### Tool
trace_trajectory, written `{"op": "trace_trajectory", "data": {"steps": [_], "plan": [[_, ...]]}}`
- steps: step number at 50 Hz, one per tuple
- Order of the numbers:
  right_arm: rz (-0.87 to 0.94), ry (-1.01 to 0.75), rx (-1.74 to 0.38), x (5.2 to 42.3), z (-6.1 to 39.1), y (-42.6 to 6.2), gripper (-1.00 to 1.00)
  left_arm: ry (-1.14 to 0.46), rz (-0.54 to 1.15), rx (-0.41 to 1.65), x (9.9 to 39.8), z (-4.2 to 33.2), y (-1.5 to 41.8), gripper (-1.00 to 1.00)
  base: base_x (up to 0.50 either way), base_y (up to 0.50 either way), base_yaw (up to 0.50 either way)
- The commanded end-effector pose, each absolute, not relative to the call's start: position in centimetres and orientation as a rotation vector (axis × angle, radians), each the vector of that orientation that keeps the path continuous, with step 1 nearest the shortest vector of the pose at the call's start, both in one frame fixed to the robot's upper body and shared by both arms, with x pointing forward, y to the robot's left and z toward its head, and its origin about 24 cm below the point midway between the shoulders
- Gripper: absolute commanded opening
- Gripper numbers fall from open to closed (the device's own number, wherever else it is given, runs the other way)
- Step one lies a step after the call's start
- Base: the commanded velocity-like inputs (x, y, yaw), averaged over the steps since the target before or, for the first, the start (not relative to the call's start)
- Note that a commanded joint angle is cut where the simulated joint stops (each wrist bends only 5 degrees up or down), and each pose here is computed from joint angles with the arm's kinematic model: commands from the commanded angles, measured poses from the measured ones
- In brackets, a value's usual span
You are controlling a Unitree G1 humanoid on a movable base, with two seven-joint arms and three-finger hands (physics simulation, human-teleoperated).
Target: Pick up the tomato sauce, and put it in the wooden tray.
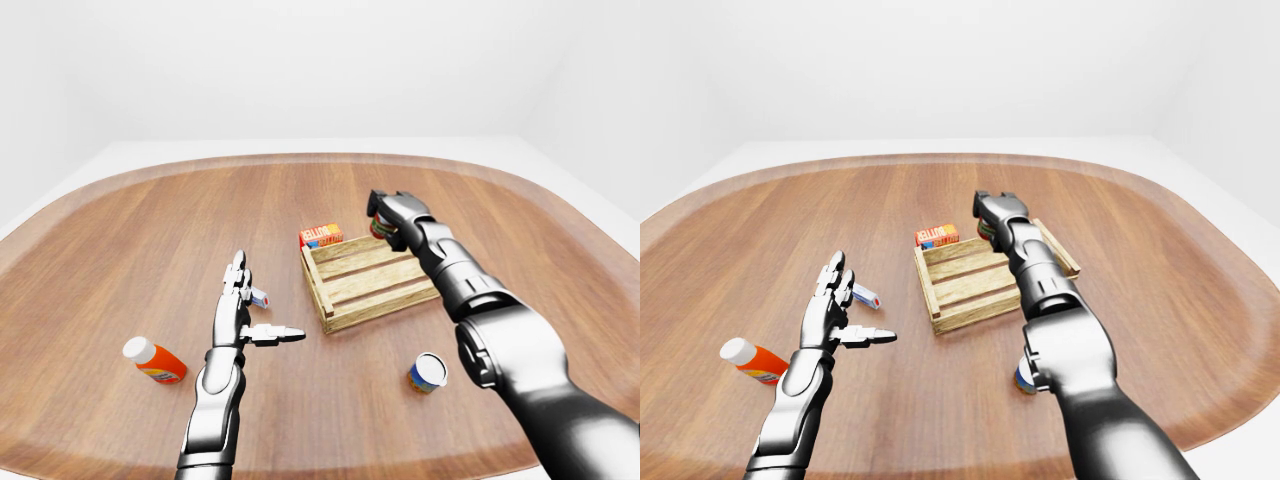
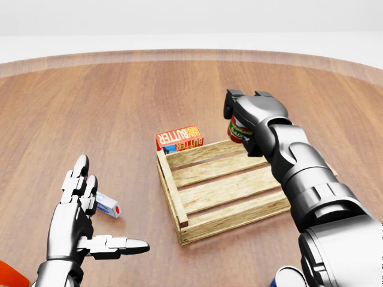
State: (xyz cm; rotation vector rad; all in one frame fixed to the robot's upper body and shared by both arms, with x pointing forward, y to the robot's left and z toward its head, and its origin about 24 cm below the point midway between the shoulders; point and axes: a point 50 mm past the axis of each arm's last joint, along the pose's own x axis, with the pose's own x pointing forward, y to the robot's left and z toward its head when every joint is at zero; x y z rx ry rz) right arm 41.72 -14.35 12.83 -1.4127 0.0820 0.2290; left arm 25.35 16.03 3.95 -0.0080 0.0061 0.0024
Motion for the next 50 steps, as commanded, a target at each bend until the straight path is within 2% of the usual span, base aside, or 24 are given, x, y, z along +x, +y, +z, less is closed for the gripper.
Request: {"op": "trace_trajectory", "data": {"steps": [1,26,50], "plan": [[0.238,0.095,-1.409,41.7,12.5,-13.8,-1.0,0.006,0.003,-0.007,25.4,4.0,16.0,1.0,0.0,0.0,0.0],[0.298,0.195,-1.518,40.5,8.9,-15.3,-1.0,0.006,0.002,-0.008,25.4,4.0,16.0,1.0,0.0,0.0,0.0],[0.321,0.223,-1.523,39.8,7.4,-15.4,-1.0,0.006,0.002,-0.008,25.4,4.0,16.0,1.0,0.0,0.0,0.0]]}}
